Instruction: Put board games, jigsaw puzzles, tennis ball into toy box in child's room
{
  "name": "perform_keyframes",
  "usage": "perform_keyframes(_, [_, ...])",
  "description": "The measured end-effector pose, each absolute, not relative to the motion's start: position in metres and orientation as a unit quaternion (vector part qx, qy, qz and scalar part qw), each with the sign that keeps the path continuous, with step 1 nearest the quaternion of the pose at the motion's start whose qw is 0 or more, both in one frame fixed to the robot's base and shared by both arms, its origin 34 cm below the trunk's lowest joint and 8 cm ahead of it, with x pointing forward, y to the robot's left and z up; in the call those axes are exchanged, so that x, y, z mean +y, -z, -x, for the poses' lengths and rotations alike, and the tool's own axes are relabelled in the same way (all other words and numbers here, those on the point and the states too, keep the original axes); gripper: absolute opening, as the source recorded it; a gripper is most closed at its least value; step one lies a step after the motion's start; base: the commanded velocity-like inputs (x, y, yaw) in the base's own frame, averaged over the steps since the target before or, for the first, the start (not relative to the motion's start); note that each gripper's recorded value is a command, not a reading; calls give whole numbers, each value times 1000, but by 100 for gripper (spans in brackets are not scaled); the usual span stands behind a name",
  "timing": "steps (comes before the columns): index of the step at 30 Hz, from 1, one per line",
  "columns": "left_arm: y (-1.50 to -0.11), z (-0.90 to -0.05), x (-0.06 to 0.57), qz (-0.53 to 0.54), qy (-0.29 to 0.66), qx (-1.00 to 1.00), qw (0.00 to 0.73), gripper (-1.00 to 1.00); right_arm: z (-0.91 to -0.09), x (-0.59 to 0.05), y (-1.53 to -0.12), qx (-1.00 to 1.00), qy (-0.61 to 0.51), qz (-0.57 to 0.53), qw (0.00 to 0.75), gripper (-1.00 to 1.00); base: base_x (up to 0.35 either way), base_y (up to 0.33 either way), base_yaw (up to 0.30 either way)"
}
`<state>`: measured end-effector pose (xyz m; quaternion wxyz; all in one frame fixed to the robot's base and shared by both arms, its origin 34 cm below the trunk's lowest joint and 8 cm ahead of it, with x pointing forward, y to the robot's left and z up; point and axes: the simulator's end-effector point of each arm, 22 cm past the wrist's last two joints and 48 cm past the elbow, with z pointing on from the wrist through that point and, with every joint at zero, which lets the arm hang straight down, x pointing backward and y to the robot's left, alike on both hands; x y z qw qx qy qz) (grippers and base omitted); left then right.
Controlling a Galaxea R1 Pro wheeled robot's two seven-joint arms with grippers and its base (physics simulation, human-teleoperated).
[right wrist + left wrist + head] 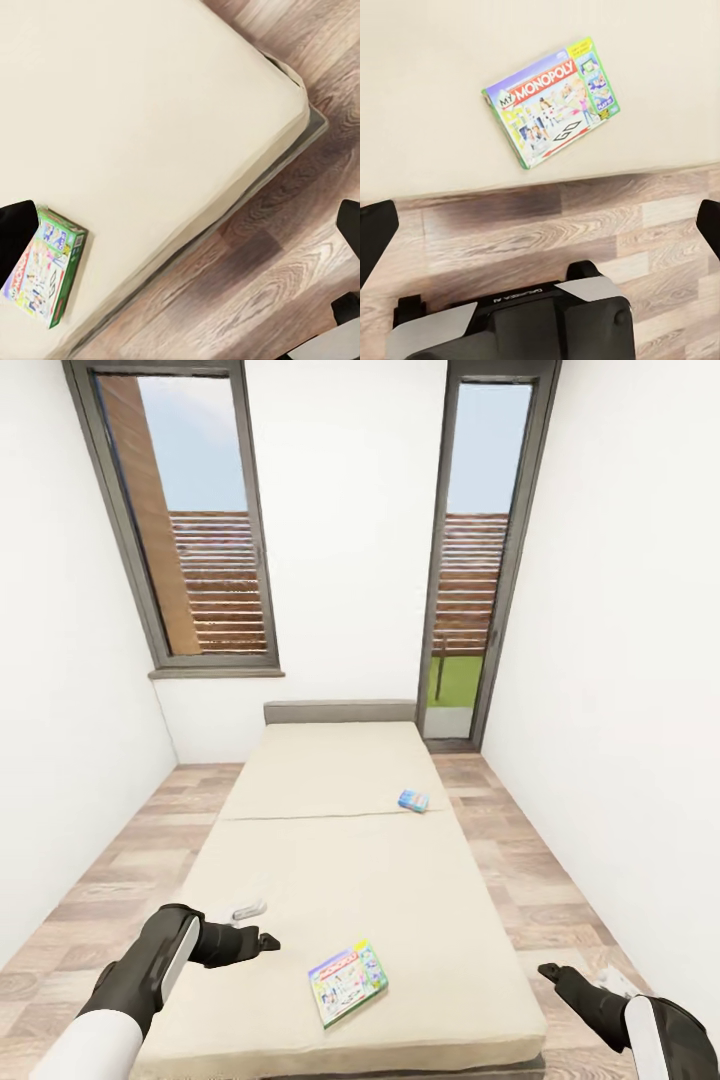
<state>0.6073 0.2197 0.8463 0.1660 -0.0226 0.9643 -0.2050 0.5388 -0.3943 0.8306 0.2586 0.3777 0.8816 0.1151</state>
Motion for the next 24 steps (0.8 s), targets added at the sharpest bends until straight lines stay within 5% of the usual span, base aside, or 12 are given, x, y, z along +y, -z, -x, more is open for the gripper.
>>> perform_keyframes(7, [-846, -607, 219, 21, 204, 965, 166, 100, -539, -394, -831, 882, -116, -377, 259, 100, 5, -63, 178])
perform_keyframes(24, [-846, -607, 219, 19, 203, 965, 165, 100, -540, -394, -832, 881, -116, -377, 260, 100, 0, -122, 14])
